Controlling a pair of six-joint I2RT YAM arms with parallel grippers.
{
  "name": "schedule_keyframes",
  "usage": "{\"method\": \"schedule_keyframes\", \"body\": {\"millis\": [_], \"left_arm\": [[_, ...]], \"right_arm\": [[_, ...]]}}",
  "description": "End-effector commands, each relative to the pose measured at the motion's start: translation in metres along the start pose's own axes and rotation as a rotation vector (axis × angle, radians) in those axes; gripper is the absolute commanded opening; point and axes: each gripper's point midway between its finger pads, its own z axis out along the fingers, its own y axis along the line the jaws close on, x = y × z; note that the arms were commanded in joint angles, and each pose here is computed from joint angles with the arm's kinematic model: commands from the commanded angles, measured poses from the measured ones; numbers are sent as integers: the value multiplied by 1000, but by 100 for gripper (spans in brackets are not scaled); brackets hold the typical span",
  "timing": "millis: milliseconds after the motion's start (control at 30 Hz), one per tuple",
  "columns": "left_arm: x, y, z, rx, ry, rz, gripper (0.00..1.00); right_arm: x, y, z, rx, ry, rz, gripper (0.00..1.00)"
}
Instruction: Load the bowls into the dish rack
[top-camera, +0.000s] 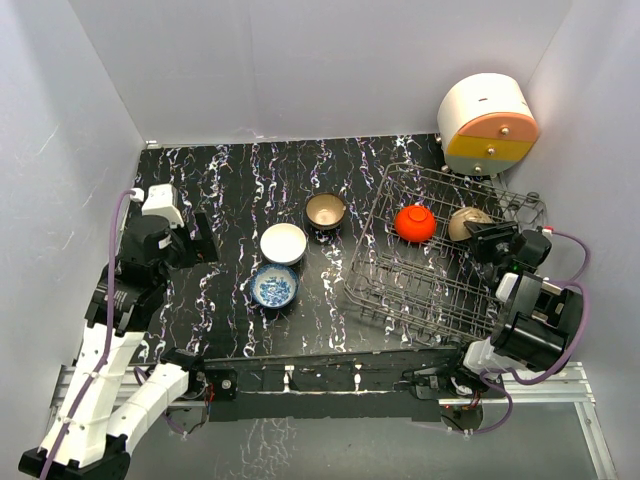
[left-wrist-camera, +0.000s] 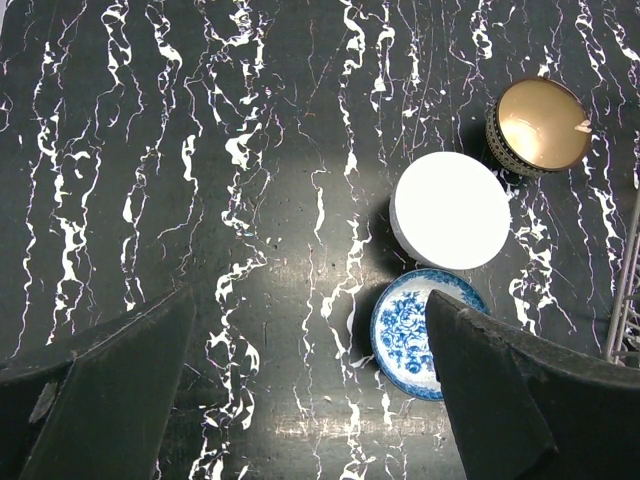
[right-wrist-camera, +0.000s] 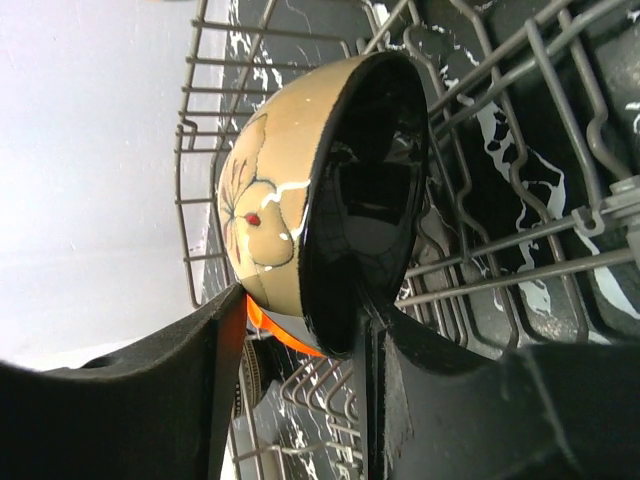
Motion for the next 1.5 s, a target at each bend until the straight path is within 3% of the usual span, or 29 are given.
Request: {"method": "schedule_keyframes", "body": {"millis": [0, 133, 233, 300, 700, 933, 1467], "left_arm": [[3, -1, -4, 15, -1, 3, 97], [5, 0, -5, 13, -2, 4, 97], [7, 0, -5, 16, 1, 2, 97], [8, 0, -4, 16, -1, 2, 97], [6, -5, 2, 33, 0, 6, 97], [6, -7, 6, 40, -1, 5, 97], [4, -13, 16, 64, -7, 23, 97]], "right_arm": [[3, -44, -2, 180, -3, -5, 46], [3, -49, -2, 205, 4, -20, 47], [3, -55, -2, 235, 10, -26, 60], [5, -58, -3, 247, 14, -29, 63], [-7, -53, -14, 271, -11, -58, 64], [-7, -31, -13, 210, 38, -99, 64], [-20, 16, -25, 137, 58, -309, 65]]}}
